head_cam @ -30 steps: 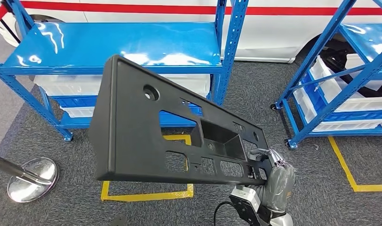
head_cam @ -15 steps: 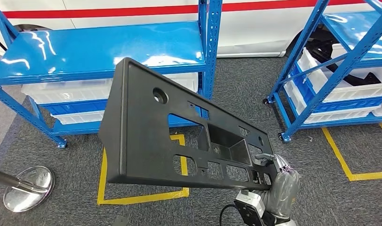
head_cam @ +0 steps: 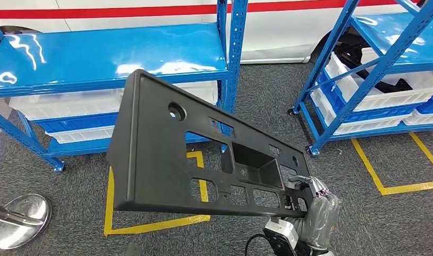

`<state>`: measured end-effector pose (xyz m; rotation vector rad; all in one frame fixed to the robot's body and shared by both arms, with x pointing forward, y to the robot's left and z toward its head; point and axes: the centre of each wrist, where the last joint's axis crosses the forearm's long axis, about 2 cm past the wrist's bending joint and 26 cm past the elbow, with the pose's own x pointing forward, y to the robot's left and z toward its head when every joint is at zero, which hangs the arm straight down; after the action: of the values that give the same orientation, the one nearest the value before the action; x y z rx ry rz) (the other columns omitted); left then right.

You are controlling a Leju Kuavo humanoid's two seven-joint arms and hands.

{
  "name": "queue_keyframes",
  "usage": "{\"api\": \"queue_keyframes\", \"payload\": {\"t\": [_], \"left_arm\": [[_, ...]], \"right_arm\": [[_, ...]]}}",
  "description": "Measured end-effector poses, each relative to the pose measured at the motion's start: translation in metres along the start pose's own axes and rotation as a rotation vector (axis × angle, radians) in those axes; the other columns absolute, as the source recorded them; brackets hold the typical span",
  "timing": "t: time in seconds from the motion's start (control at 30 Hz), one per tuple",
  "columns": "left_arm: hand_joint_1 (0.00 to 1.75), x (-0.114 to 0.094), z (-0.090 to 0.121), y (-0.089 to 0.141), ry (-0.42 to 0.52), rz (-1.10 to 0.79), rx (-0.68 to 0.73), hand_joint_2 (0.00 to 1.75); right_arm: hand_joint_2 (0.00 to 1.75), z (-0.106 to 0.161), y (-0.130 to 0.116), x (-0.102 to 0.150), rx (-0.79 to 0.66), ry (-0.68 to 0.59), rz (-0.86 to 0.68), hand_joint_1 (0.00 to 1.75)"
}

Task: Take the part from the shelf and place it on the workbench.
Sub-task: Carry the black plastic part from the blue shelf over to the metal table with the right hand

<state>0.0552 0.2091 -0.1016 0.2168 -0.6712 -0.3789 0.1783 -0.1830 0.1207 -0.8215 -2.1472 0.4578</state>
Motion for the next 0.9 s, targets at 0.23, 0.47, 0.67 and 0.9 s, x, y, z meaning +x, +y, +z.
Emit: {"api": "queue_keyframes", "payload": {"t": [0.23,0.47,0.67,0.9], "left_arm": [[0.0,0.0,0.0,0.001,-0.004,-0.002,-0.001,1.75],[0.0,-0.001,0.001,0.0,-0.007,0.0,-0.006,1.75],[0.0,-0.002,0.0,0.001,-0.007,0.001,-0.002,1.75],[0.0,-0.001,0.0,0.0,-0.011,0.013,0.0,1.75]], "right_arm": [[1.75,0.001,-0.001,0.001,-0.003,0.0,-0.006,1.75],[1.75,0.005,-0.003,0.003,-0.006,0.003,-0.014,1.75],[1.75,0.007,-0.003,0.004,-0.007,0.002,-0.019,1.75],[1.75,0.01,-0.006,0.003,-0.014,0.011,-0.012,1.75]]}}
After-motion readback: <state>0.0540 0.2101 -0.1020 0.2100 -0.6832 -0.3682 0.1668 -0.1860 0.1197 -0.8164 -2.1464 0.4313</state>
